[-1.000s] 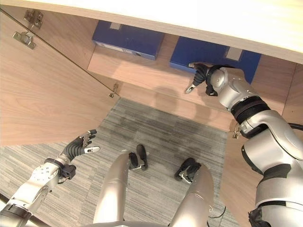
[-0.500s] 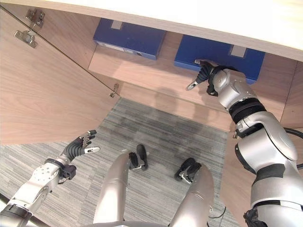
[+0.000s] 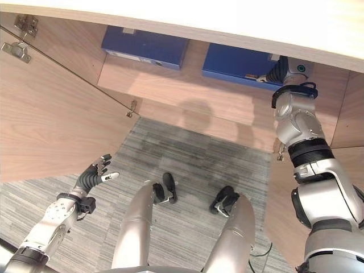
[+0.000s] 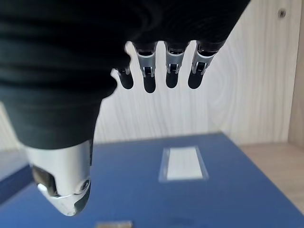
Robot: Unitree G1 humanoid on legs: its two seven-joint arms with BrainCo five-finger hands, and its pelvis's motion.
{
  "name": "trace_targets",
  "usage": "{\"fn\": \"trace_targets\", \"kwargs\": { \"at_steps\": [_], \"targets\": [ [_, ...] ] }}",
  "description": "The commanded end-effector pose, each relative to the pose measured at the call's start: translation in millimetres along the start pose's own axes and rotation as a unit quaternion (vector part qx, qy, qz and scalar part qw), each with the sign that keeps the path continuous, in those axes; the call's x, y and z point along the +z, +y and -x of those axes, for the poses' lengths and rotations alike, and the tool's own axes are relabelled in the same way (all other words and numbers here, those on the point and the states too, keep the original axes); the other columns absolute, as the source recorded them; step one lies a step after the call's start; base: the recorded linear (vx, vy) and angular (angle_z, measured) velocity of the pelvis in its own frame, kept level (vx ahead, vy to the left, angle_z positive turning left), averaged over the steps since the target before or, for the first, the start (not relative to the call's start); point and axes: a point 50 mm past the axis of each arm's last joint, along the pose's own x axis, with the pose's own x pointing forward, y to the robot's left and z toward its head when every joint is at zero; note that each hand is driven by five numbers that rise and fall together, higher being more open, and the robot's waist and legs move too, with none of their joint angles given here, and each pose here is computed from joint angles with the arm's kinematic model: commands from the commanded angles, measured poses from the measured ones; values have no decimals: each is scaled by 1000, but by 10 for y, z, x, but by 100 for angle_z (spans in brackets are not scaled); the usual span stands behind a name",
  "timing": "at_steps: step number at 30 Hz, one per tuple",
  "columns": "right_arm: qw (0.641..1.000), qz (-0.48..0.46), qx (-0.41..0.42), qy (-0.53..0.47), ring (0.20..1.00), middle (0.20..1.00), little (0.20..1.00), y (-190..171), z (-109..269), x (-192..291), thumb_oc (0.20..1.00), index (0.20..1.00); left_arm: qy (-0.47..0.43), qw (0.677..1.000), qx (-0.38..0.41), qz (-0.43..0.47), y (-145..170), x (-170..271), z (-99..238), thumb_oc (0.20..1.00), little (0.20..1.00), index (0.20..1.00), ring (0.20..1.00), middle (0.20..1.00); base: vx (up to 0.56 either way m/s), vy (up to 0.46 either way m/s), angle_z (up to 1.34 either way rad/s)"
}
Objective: Put the empty folder in the office cabinet
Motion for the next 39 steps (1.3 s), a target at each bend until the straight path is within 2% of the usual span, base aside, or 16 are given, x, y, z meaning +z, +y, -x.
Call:
{"fn": "trace_targets", "kwargs": {
  "at_steps": [1, 4, 7, 11, 13, 14, 17, 20, 23, 25, 27, 29, 35, 36, 39],
  "targets": [
    [994, -28, -92, -49, 1000, 1000, 1000, -314, -116, 234, 1000, 1000, -41, 999, 26, -15, 104, 121, 43, 1000, 1000, 1000, 1000, 1000, 7, 8, -4],
    [982, -26, -95, -162, 1000, 1000, 1000, -121, 252, 605, 1000, 1000, -38, 998, 30, -27, 79, 94, 45, 1000, 1000, 1000, 1000, 1000, 0, 0, 0],
    [978, -56, -57, -191, 1000, 1000, 1000, 87, 459, 753, 1000, 1000, -38, 998, 29, -33, 51, 88, 35, 1000, 1000, 1000, 1000, 1000, -18, -10, -8],
    [966, -111, 105, -208, 1000, 1000, 1000, 817, 1114, 946, 1000, 1000, -26, 999, 24, -40, -37, 23, -27, 1000, 1000, 1000, 1000, 1000, 1, -45, -16],
    [953, -136, 196, -187, 1000, 1000, 1000, 1121, 1469, 911, 1000, 1000, 18, 999, 35, -30, -52, -200, 0, 1000, 1000, 1000, 1000, 1000, 11, -94, -29],
    [950, -147, 213, -173, 1000, 1000, 1000, 1181, 1548, 888, 1000, 1000, 34, 998, 40, -23, -57, -285, 14, 1000, 1000, 1000, 1000, 1000, -30, -115, -47],
    [921, -175, 336, -95, 1000, 1000, 1000, 1551, 2085, 721, 1000, 1000, 166, 982, 83, 21, -110, -916, 199, 1000, 1000, 1000, 1000, 1000, -29, -127, -34],
    [893, -194, 405, -16, 1000, 1000, 1000, 1734, 2478, 533, 1000, 1000, 260, 953, 123, 90, -250, -1339, 387, 1000, 1000, 1000, 1000, 1000, -23, -106, -45],
    [884, -196, 424, 0, 1000, 1000, 1000, 1768, 2592, 483, 1000, 1000, 286, 942, 136, 111, -305, -1448, 445, 1000, 1000, 1000, 1000, 1000, -9, -68, -22],
    [835, -209, 503, 81, 1000, 1000, 1000, 1827, 3080, 195, 1000, 1000, 345, 913, 156, 151, -502, -1676, 647, 1000, 1000, 1000, 1000, 1000, 26, -23, -34],
    [788, -220, 548, 177, 1000, 1000, 1000, 1903, 3415, -6, 1000, 1000, 357, 906, 139, 181, -690, -1715, 677, 1000, 1000, 1000, 1000, 1000, -54, 153, -120],
    [756, -210, 578, 224, 1000, 1000, 1000, 1951, 3644, -95, 1000, 1000, 367, 903, 124, 185, -768, -1734, 661, 1000, 1000, 1000, 1000, 1000, -11, 186, -147],
    [673, -176, 635, 336, 1000, 1000, 1000, 1969, 4244, -260, 1000, 1000, 412, 891, 105, 160, -800, -1849, 709, 1000, 1000, 1000, 1000, 1000, 22, 199, -32],
    [646, -168, 648, 366, 1000, 1000, 1000, 1944, 4410, -296, 1000, 1000, 422, 889, 102, 149, -785, -1876, 725, 1000, 1000, 1000, 1000, 1000, -32, 218, -62],
    [599, -155, 663, 421, 1000, 1000, 1000, 1856, 4691, -397, 1000, 1000, 440, 885, 88, 124, -759, -1913, 732, 1000, 1000, 1000, 1000, 1000, -70, 282, -34]
  ]
}}
